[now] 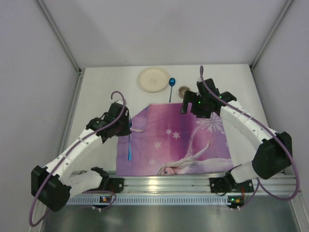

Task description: Set the dinner table for one person

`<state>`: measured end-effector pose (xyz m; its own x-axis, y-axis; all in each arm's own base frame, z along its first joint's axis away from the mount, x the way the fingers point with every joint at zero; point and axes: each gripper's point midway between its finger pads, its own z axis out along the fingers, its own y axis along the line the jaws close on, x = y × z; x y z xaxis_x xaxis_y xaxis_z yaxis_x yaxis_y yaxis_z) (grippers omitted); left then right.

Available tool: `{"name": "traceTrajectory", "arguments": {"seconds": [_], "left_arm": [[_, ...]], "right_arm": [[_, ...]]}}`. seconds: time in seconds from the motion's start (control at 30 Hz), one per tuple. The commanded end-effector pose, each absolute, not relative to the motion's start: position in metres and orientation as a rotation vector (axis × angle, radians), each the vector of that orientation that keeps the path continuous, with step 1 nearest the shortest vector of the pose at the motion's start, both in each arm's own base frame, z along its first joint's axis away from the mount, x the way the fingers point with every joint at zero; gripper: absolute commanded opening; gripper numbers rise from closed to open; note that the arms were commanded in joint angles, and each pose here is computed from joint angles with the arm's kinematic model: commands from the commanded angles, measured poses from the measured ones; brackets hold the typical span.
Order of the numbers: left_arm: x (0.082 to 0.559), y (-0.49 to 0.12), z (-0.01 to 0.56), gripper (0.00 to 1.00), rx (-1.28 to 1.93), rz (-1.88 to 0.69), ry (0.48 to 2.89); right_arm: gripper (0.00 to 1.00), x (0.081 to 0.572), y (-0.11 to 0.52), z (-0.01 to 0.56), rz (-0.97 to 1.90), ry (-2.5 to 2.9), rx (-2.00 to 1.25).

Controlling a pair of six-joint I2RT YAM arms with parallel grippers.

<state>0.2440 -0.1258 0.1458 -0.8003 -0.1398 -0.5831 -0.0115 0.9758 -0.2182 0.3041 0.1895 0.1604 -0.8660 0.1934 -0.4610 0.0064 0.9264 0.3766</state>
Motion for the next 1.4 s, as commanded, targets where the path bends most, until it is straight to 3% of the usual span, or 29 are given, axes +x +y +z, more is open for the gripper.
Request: {"name": "traceTrajectory", "arguments": {"seconds": [0.0, 0.27, 0.33, 0.43, 0.5, 0.53, 0.67, 0.87, 1.1, 1.37], "left_arm": [[0.225, -0.140, 0.133, 0.00, -0.189, -0.342, 2.509], [0.203, -0.152, 0.083, 0.00, -0.274, -0.401, 2.594], [0.198, -0.154, 0.071, 0.04, -0.285, -0.404, 2.623], [0.197, -0.156, 0.061, 0.31, -0.277, -0.395, 2.644], [0.197, -0.156, 0.058, 0.40, -0.259, -0.375, 2.660], [0.200, -0.157, 0.062, 0.53, -0.241, -0.371, 2.652], [0.214, -0.152, 0.083, 0.78, -0.183, -0.301, 2.607], [0.261, -0.158, 0.116, 0.78, 0.029, -0.162, 2.531], [0.304, -0.162, 0.078, 0.71, 0.295, 0.109, 2.608], [0.321, -0.168, 0.057, 0.66, 0.402, 0.177, 2.633]], "right_arm": [[0.98, 0.312, 0.195, 0.180, 0.529, 2.501, 0.176], [0.99, 0.282, 0.173, 0.152, 0.442, 2.567, 0.193], [0.99, 0.275, 0.169, 0.148, 0.434, 2.576, 0.197], [0.99, 0.270, 0.162, 0.144, 0.401, 2.575, 0.204], [0.99, 0.268, 0.158, 0.142, 0.383, 2.577, 0.200], [1.00, 0.266, 0.156, 0.143, 0.374, 2.574, 0.197], [1.00, 0.261, 0.148, 0.142, 0.342, 2.571, 0.200], [1.00, 0.254, 0.141, 0.135, 0.315, 2.577, 0.214], [1.00, 0.255, 0.140, 0.136, 0.316, 2.575, 0.209], [1.00, 0.253, 0.125, 0.138, 0.276, 2.575, 0.222]]}}
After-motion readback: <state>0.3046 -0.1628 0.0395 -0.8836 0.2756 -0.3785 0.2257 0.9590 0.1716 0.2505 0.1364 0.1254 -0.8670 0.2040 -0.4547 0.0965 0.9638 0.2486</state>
